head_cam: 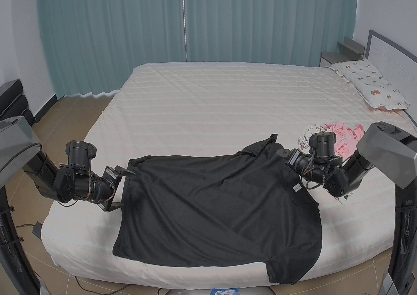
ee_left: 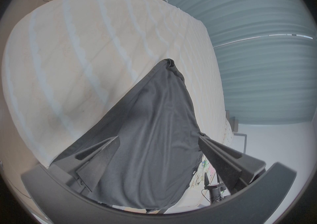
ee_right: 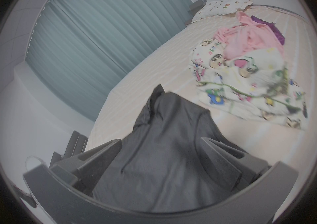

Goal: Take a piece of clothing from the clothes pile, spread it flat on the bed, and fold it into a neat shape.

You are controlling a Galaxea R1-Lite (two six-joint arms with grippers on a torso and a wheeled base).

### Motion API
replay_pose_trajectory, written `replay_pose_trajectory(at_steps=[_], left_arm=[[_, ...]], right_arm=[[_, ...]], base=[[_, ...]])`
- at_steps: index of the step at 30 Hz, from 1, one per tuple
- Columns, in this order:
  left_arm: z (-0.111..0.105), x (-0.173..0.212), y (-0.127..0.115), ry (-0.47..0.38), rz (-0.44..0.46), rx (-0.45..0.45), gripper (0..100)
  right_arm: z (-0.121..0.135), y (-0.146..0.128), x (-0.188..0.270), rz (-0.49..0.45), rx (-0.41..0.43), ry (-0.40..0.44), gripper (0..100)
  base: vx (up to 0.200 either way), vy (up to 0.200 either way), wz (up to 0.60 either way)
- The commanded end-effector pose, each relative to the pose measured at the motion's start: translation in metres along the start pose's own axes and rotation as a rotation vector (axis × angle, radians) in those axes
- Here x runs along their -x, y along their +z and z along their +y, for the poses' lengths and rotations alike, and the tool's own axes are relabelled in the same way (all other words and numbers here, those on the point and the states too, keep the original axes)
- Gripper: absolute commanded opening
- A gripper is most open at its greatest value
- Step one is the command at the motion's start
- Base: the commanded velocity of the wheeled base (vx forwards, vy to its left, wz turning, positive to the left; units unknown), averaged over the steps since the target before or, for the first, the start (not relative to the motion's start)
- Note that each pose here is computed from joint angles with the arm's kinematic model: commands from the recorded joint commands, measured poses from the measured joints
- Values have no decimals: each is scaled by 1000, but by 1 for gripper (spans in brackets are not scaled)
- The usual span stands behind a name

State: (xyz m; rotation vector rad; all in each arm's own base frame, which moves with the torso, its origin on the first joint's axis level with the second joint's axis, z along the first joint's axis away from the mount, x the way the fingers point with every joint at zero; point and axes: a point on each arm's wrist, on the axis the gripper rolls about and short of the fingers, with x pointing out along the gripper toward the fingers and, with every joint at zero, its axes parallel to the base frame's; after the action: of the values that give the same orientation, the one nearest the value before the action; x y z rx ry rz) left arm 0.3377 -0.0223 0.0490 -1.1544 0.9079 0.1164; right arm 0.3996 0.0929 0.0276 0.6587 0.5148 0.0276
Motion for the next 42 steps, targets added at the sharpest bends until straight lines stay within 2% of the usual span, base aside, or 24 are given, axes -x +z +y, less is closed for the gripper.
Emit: replay_pose_trajectory(at_steps=[1,4,5,7,10,17,21,26,28,33,39,40,42], left_arm=[[21,23,-31,98,75,-150,100],[38,26,-38,152,102,-179,100],[49,27,-43,196,113,-210,100],[55,27,-46,229,106,-247,100],[62,20,-50,301,81,-298,100],[70,-5,-61,384,18,-362,100],[73,-13,-70,428,-6,-395,100],[72,-20,-71,443,-42,-415,100],[69,-25,-74,414,-55,-433,100],[71,-36,-72,408,-112,-447,100],[67,-44,-70,395,-128,-444,100],[69,-44,-71,402,-128,-443,0],[69,-44,-71,408,-132,-442,0]], right_arm=[[-38,-22,123,-18,23,-7,100],[-47,-34,134,-1,34,-11,100],[-52,-41,140,24,24,-9,100],[-56,-43,142,47,11,1,100],[-68,-51,141,100,-32,-12,100],[-85,-62,135,86,-43,-21,100],[-85,-62,135,88,-51,-19,100],[-85,-62,136,89,-62,-20,100],[-84,-61,137,87,-64,-18,100],[-82,-59,138,78,-66,-7,100],[-80,-61,138,86,-94,-3,100],[-81,-61,138,87,-92,-6,100],[-81,-62,139,90,-89,-10,100]], base=[[-200,0,0],[-67,0,0],[0,0,0],[0,0,0],[0,0,0],[0,0,0],[0,0,0],[0,0,0],[0,0,0],[0,0,0],[0,0,0],[0,0,0],[0,0,0]])
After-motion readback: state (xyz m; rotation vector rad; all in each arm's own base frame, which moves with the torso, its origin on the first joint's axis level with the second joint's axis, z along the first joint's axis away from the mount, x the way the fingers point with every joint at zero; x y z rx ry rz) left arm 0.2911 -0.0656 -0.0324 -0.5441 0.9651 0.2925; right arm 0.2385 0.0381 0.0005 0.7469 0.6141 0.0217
